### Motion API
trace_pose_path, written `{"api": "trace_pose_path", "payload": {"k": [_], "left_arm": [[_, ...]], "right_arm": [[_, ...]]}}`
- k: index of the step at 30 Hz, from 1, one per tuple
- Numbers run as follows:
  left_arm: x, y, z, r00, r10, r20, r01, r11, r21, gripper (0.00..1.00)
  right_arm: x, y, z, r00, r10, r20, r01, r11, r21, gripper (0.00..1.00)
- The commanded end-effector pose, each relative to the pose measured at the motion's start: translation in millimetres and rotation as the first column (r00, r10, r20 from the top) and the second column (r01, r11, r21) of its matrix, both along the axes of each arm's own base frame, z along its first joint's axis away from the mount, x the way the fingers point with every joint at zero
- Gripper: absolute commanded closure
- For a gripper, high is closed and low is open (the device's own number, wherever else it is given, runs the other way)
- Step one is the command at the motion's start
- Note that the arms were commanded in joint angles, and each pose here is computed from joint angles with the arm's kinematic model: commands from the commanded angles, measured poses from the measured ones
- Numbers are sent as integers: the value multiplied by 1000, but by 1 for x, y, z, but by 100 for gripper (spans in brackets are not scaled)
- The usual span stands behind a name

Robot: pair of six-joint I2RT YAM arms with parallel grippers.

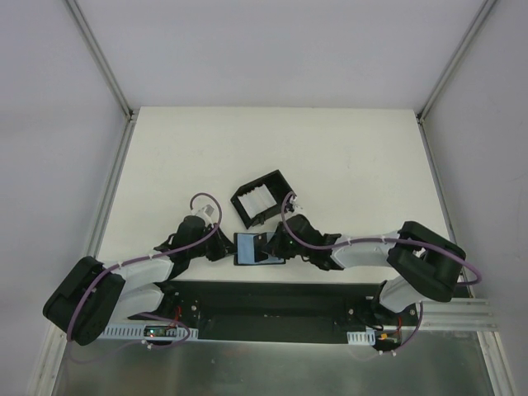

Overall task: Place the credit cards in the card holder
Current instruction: Insert the credit card into the card holder.

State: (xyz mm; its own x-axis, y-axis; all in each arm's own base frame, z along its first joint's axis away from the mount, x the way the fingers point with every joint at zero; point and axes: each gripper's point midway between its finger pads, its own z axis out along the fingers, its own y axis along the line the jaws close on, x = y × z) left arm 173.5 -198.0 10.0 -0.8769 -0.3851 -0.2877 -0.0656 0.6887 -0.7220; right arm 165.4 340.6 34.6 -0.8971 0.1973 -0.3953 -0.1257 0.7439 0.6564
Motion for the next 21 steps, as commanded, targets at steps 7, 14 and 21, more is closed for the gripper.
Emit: {"api": "trace_pose_path", "payload": {"k": [7,14,21], "left_arm": [[-34,26,-43,991,9,-136,11,989,145,100],[-34,26,-43,990,11,-138,10,989,147,100],[-33,27,-44,991,9,-137,13,988,154,100]], "right_arm": [[-4,-11,-24,996,-66,-61,65,998,-15,100],[-4,-24,-29,990,-117,-74,115,993,-33,100],[-6,-25,-34,989,-115,-93,111,993,-46,100]]}}
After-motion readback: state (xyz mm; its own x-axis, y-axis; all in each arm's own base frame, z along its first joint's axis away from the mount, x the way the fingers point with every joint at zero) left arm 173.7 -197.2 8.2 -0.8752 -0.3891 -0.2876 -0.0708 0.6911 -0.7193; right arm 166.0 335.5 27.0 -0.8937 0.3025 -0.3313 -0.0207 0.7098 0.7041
